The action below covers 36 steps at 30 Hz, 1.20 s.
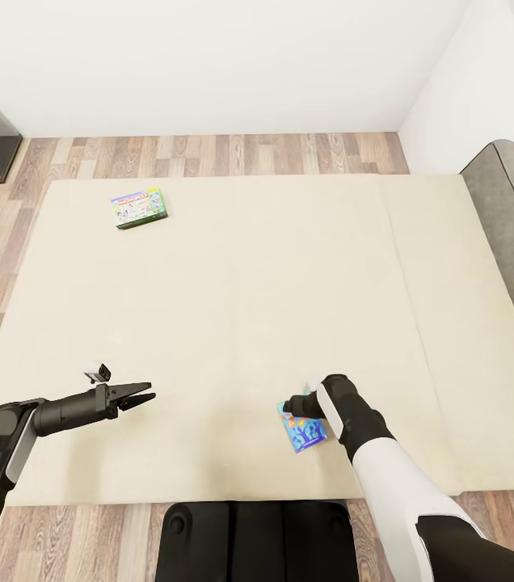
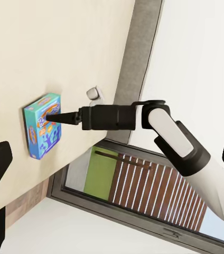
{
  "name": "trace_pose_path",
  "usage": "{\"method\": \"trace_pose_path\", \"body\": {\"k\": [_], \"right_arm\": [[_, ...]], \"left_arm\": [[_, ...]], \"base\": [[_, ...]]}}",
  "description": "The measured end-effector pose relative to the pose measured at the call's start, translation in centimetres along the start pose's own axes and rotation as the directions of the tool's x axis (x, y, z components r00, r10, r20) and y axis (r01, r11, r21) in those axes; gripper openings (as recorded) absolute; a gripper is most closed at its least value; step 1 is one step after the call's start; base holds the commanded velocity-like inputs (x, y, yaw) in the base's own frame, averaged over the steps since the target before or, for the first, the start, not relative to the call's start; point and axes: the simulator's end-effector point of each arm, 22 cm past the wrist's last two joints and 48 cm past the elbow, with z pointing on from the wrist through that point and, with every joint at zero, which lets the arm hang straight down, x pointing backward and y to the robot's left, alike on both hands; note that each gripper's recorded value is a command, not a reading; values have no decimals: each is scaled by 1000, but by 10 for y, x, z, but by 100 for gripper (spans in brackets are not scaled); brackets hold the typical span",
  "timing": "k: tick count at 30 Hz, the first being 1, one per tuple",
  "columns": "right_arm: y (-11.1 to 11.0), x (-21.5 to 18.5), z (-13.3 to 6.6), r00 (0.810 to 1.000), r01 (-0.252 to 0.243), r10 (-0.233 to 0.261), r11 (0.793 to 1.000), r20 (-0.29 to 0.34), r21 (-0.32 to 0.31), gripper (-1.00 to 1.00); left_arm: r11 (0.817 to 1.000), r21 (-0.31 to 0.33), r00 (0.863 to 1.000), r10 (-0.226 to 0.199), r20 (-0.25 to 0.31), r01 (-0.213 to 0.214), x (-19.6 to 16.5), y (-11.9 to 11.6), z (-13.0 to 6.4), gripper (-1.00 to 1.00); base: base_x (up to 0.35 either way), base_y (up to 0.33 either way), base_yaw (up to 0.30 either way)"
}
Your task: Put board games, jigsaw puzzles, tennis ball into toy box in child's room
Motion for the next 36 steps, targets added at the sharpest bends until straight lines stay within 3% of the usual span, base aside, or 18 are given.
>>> {"method": "trace_pose_path", "body": {"k": [36], "right_arm": [[6,-2,0,1000,20,-20,1000,10,-11,100]], "left_arm": [[1000,1,1000,0,1,0,0,0,0,100]], "base": [[0,0,0]]}}
